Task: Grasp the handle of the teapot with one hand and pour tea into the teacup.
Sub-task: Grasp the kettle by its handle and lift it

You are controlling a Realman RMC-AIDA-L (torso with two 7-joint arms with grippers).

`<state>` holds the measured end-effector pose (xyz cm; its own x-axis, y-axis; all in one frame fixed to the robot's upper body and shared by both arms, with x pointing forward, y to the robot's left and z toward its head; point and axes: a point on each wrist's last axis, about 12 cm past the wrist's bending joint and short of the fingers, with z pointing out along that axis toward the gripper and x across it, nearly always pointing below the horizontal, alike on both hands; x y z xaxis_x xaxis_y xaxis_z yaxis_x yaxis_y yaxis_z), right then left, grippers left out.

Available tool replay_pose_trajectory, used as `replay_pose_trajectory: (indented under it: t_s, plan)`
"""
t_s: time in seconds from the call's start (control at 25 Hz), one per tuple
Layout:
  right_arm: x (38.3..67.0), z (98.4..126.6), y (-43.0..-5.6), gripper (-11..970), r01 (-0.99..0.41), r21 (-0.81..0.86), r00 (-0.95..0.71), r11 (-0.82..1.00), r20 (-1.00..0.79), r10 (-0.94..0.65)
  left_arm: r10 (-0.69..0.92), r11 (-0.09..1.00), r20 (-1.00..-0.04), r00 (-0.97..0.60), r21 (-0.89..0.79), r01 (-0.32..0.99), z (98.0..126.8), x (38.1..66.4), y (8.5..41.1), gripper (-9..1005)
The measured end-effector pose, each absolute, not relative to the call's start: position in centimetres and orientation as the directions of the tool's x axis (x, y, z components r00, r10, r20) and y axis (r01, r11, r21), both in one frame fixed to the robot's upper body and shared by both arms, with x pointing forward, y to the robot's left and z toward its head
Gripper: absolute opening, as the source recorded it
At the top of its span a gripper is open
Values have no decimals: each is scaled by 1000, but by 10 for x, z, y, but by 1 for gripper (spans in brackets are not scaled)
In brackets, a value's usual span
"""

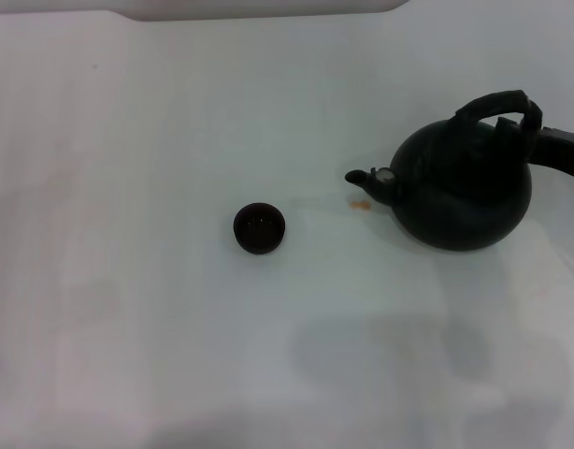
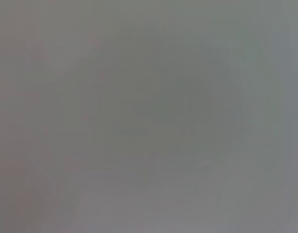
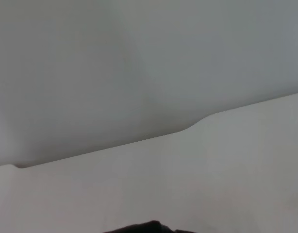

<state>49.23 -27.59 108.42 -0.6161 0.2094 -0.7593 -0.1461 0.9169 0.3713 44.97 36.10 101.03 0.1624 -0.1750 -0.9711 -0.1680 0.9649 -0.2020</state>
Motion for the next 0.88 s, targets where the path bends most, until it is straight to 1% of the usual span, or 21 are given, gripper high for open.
replay_pose_trajectory:
  t_s: [0.08, 0.64, 0.88]
  plan:
    - [492, 1084, -276, 329, -138, 380, -618, 915, -755, 220, -170, 966, -972, 162, -197, -168, 1011, 450, 362, 891]
    - [493, 1085, -275, 225, -131, 408, -628, 904, -740, 243, -167, 968, -972, 167, -193, -159, 1012, 455, 360, 890]
    - [496, 1090, -273, 225, -155, 395, -616, 905, -755, 225, -168, 969, -971, 170, -194, -155, 1013, 456, 360, 890]
